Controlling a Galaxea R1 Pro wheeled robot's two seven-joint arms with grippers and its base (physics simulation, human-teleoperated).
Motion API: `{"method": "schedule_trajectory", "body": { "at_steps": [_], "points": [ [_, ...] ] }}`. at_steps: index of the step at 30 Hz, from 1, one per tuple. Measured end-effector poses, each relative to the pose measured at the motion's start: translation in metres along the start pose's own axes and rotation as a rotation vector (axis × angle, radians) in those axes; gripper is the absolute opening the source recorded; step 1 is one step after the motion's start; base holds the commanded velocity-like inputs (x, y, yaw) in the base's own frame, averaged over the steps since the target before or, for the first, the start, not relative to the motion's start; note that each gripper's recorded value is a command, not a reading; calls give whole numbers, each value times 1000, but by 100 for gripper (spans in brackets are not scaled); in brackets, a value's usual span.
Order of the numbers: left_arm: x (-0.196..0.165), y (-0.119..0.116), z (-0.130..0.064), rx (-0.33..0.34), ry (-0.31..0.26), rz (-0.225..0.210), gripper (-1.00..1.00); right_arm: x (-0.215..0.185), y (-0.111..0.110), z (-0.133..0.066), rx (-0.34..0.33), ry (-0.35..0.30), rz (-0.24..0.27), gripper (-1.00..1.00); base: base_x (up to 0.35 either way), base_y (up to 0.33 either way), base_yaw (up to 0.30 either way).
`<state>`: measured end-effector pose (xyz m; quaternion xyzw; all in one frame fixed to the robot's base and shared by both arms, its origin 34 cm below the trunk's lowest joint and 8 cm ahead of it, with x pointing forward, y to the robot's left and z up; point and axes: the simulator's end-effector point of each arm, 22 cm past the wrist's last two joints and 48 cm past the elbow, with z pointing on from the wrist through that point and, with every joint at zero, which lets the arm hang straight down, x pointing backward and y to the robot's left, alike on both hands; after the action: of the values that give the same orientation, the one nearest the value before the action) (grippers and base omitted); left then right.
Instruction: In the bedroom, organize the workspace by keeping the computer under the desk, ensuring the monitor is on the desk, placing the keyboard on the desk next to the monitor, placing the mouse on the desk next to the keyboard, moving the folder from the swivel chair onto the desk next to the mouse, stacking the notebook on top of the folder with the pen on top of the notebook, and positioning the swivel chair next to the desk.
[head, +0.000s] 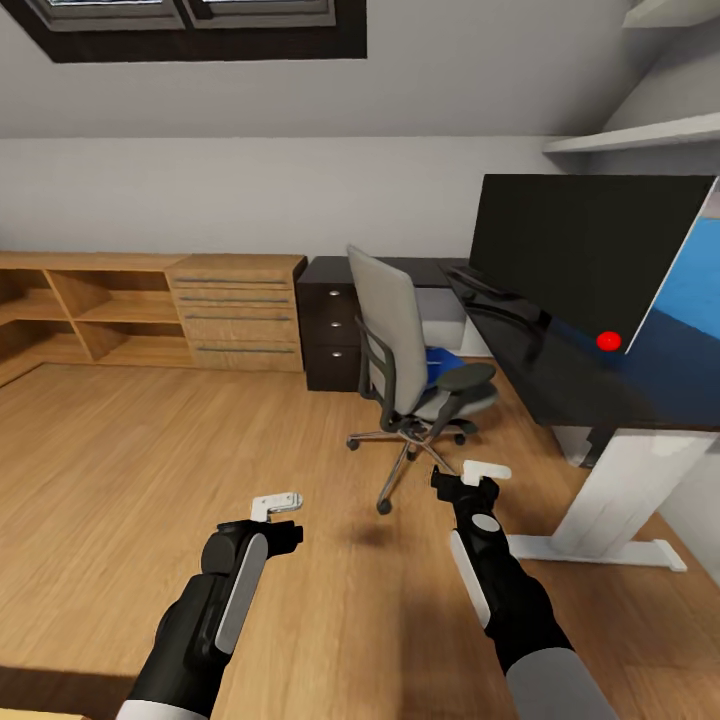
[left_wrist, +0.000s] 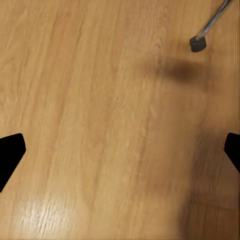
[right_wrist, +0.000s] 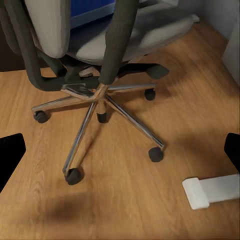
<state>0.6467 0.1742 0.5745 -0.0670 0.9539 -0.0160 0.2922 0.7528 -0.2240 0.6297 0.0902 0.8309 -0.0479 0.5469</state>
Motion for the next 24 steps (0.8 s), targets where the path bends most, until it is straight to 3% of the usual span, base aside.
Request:
{"method": "schedule_trajectory", "body": {
  "at_steps": [10,24],
  "points": [
    [0,0,0,1,0,0,100,0,0,0,0,0,0,100,58,0,-253],
    [1,3,1,-4,0,2,100,1,4,-1,-9,1,-3,100,233,0,-37]
  ]
}}
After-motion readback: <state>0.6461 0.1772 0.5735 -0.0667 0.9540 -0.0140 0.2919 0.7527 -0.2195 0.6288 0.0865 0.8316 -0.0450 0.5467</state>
